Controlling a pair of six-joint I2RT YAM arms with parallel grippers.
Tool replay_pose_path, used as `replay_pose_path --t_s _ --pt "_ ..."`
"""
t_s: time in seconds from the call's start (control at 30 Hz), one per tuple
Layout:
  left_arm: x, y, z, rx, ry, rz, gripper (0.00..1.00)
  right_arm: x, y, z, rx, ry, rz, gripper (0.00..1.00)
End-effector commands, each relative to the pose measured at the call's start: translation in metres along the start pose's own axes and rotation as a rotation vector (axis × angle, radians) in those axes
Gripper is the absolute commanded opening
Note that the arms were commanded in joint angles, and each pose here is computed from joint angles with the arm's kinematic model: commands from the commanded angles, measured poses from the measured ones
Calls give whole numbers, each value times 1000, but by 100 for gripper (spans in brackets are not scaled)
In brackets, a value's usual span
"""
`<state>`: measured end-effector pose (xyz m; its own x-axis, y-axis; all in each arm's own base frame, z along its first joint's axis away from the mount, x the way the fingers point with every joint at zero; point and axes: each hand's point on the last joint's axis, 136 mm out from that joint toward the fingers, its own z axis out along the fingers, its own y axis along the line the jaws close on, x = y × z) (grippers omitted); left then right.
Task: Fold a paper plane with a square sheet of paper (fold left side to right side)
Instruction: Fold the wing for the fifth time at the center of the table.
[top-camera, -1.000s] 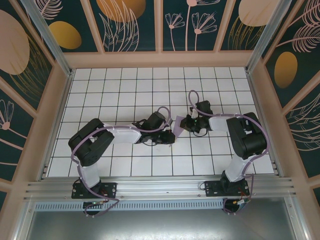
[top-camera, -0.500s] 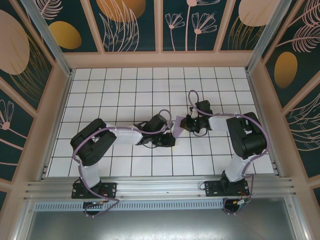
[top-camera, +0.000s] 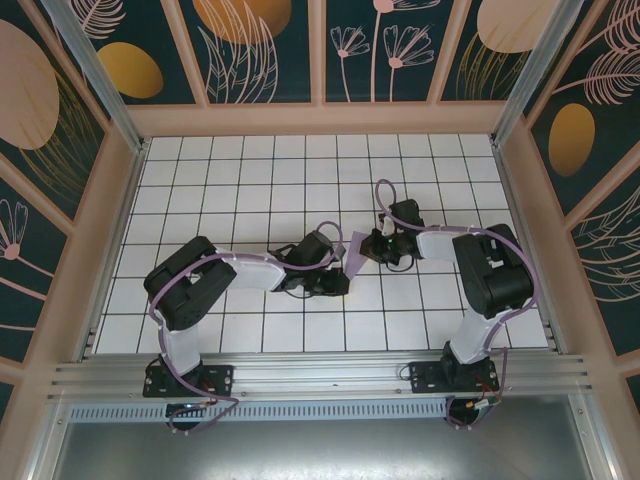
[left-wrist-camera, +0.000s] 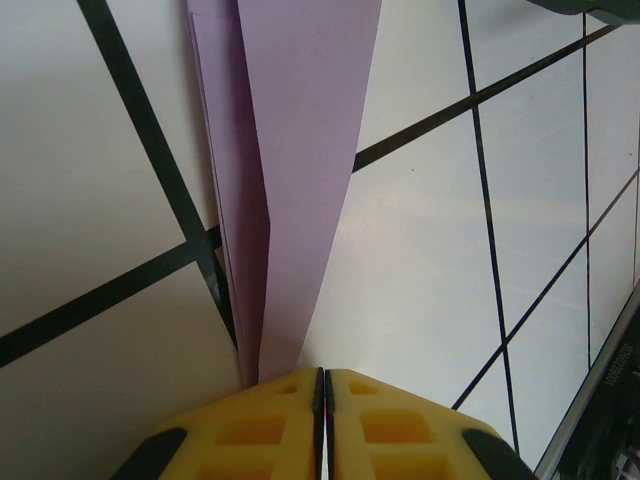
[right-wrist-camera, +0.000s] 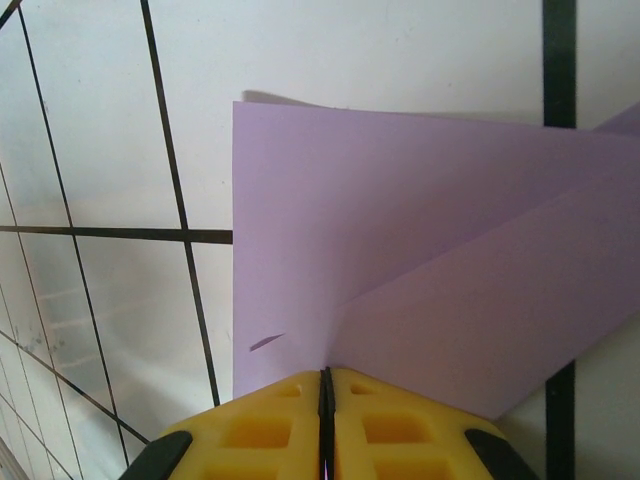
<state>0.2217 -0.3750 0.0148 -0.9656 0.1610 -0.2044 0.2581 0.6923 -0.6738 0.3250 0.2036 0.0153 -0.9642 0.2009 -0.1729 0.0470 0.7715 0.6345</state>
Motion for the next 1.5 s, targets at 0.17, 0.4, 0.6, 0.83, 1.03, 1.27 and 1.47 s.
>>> replay_pose_path --t_s 0.17,0.4,0.6,0.83,1.03,1.27,1.47 --pt "44 31 3 -64 87 -55 12 8 -30 6 125 30 23 11" --pt "47 29 -2 -59 83 -52 11 3 -21 6 58 17 21 11" --pt "45 21 -10 -39 72 -35 11 -9 -8 4 8 -10 0 12" --pt "12 -18 -46 37 -62 27 14 -45 38 -24 -82 -123 -97 21" --pt "-33 -11 -92 -9 -255 13 31 -71 46 -86 73 -334 -141 47" --pt "-72 19 -140 -163 -476 -43 50 -27 10 -104 261 -357 -3 75" --pt "-83 19 -154 -172 -549 -55 56 9 7 -69 181 -272 59 77"
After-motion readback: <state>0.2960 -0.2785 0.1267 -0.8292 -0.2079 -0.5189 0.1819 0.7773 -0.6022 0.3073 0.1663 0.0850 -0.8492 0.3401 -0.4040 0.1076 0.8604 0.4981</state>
